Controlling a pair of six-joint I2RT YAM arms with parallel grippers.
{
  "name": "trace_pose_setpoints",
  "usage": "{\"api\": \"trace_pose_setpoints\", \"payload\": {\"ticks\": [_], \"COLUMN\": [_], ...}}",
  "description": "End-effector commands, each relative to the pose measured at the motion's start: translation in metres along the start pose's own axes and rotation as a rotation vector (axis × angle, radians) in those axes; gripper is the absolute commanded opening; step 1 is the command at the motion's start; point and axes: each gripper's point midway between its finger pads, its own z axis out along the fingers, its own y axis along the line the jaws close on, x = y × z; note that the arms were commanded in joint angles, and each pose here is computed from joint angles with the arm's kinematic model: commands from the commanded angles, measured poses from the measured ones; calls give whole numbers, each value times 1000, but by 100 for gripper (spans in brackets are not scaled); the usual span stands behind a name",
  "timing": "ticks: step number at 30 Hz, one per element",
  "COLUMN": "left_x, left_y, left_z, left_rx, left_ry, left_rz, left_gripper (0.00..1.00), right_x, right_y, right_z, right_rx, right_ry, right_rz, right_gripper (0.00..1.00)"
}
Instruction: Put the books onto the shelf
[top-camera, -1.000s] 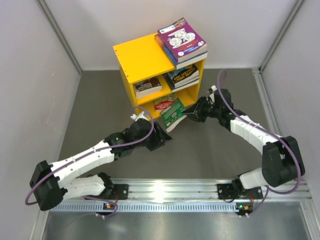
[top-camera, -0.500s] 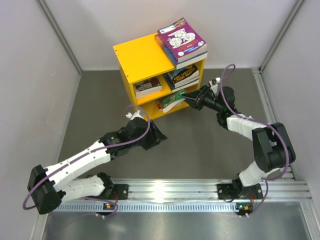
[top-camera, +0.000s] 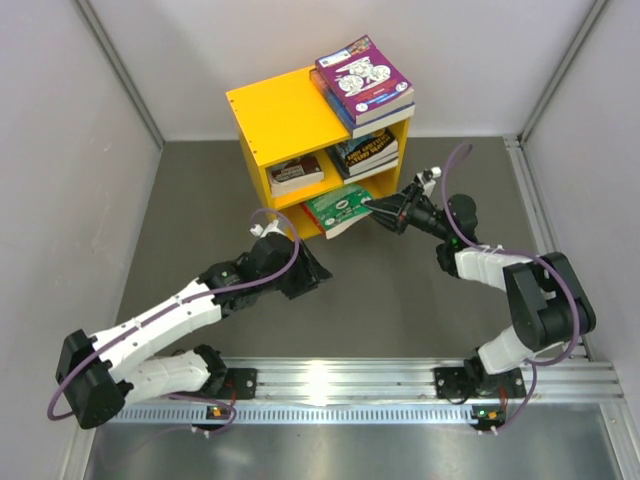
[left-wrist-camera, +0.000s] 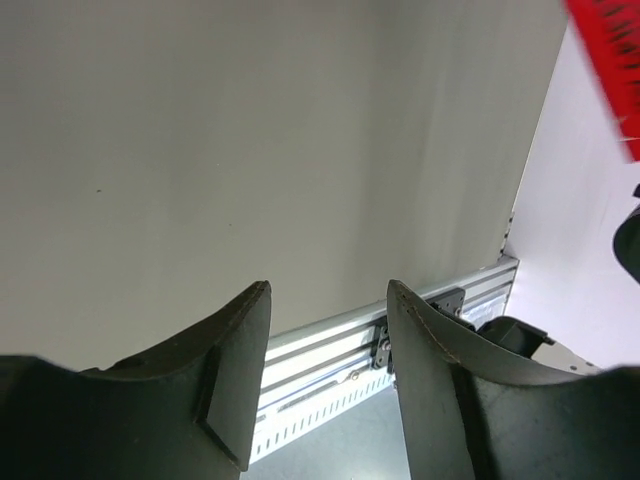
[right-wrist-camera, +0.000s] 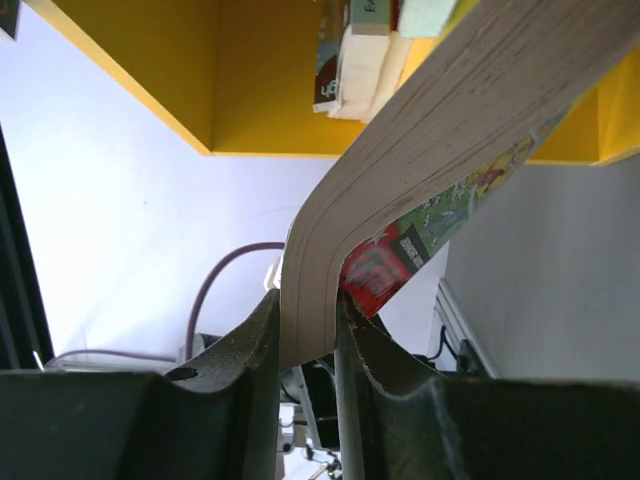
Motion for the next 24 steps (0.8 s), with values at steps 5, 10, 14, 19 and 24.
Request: {"api": "trace_pose_setpoints", "payload": {"ticks": [5, 10, 14, 19, 24], "left_x": [4, 9, 9, 4, 1], "left_y": [-6, 6, 15, 20, 26], "left_z": [-5, -11, -18, -29, -35], "left_rx": [11, 11, 2, -4, -16], "left_ry": [35, 35, 18, -16, -41], "left_rz": [-16, -67, -100, -112, -123], "left_gripper": [54, 52, 52, 52, 52], "right_x": [-19, -44, -62, -86, -109], "right_y": [-12, -51, -88, -119, -143], "right_z": [10, 31, 44, 53, 61], "right_rx": [-127, -89, 1, 150, 296], "right_ry": [-51, -72, -83, -133, -205], "right_rz": [-199, -175, -162, -178, -169], "right_gripper": [0, 0, 0, 0, 0]}}
